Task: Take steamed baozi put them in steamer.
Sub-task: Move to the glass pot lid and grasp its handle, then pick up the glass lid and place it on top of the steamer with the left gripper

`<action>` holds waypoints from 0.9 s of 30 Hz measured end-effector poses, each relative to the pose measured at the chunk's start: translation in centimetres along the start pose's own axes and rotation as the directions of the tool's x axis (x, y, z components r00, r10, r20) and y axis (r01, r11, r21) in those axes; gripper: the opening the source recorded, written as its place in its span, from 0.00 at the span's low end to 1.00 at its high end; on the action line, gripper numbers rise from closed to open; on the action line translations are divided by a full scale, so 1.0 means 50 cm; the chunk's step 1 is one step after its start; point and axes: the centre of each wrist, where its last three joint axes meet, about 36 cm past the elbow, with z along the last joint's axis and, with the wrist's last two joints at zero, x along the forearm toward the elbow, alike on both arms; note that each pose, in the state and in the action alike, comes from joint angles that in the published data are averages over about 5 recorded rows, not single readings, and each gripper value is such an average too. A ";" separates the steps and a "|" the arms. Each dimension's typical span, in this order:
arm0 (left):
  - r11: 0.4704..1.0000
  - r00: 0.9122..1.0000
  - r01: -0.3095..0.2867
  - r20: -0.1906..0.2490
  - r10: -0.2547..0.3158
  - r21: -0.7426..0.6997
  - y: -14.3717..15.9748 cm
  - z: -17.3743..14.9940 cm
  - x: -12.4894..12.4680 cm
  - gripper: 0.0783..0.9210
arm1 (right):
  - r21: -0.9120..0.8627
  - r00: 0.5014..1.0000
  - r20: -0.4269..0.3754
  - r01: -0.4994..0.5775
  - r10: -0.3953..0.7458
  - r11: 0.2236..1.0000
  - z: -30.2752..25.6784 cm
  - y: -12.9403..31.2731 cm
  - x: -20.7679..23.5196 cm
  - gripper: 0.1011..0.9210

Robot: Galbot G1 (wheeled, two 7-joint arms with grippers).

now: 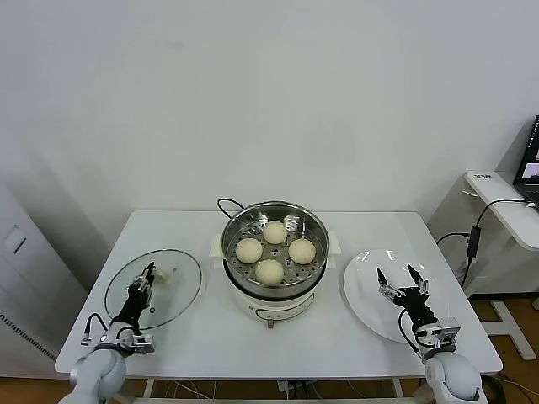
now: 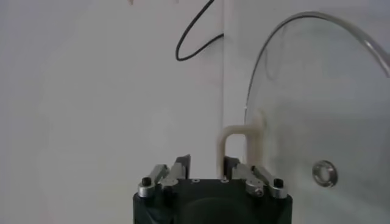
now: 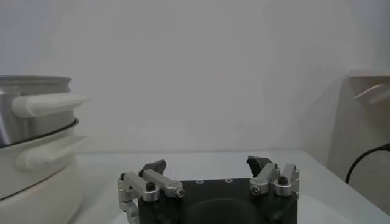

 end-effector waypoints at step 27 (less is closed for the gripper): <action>0.995 0.994 0.097 -0.049 -0.096 0.025 0.304 -0.126 -0.008 0.04 | 0.004 0.999 0.038 0.022 -0.022 1.000 -0.035 -0.012 0.001 0.88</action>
